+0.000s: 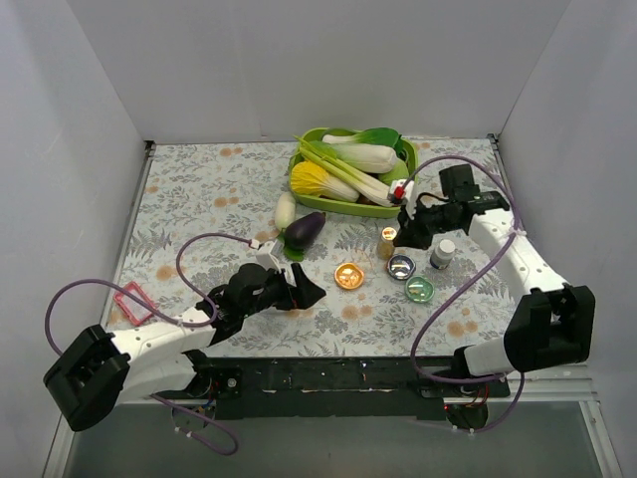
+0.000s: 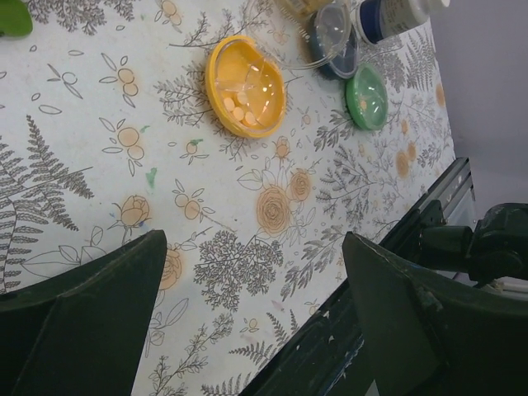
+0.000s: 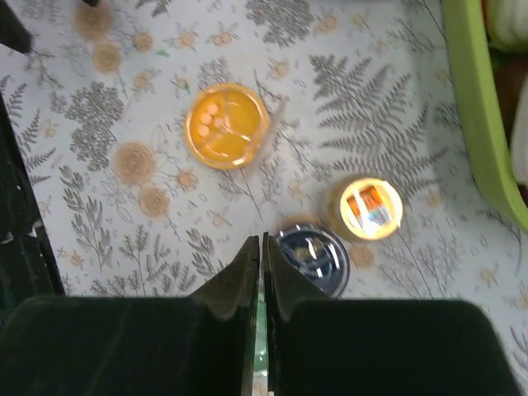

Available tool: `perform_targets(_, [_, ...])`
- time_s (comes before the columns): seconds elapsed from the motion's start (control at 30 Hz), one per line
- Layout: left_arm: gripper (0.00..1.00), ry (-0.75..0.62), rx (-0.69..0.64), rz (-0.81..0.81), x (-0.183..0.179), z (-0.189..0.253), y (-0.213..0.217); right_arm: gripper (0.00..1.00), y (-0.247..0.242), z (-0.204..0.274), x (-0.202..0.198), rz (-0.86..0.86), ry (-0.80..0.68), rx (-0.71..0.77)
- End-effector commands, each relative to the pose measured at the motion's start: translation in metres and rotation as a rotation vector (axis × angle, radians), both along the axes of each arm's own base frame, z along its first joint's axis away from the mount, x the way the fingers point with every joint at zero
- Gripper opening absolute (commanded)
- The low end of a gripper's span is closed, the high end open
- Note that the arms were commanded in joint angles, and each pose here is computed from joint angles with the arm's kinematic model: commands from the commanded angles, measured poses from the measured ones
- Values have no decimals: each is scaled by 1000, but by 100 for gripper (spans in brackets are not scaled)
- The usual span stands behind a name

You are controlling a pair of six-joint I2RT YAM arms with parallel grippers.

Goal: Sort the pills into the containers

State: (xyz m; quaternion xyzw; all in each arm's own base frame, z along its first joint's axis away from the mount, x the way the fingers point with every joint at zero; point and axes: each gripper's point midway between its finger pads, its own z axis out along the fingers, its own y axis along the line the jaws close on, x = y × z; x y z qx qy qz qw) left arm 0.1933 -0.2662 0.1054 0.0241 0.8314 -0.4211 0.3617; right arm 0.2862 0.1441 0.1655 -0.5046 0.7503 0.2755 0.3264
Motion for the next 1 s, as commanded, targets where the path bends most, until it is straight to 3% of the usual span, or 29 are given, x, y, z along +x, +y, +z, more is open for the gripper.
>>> perform_targets(0.0, [86, 61, -27, -18, -1, -11, -5, 9, 44, 10, -2, 36, -66, 52])
perform_targets(0.2, [66, 95, 3, -56, 11, -21, -20, 1, 54, -10, 28, -54, -84, -36])
perform_targets(0.53, [49, 140, 104, -55, 39, -44, -35, 1, 70, -44, 29, -59, -55, -128])
perform_targets(0.97, [31, 252, 217, -96, 43, -88, -44, 1, 79, -67, 19, -34, -12, -172])
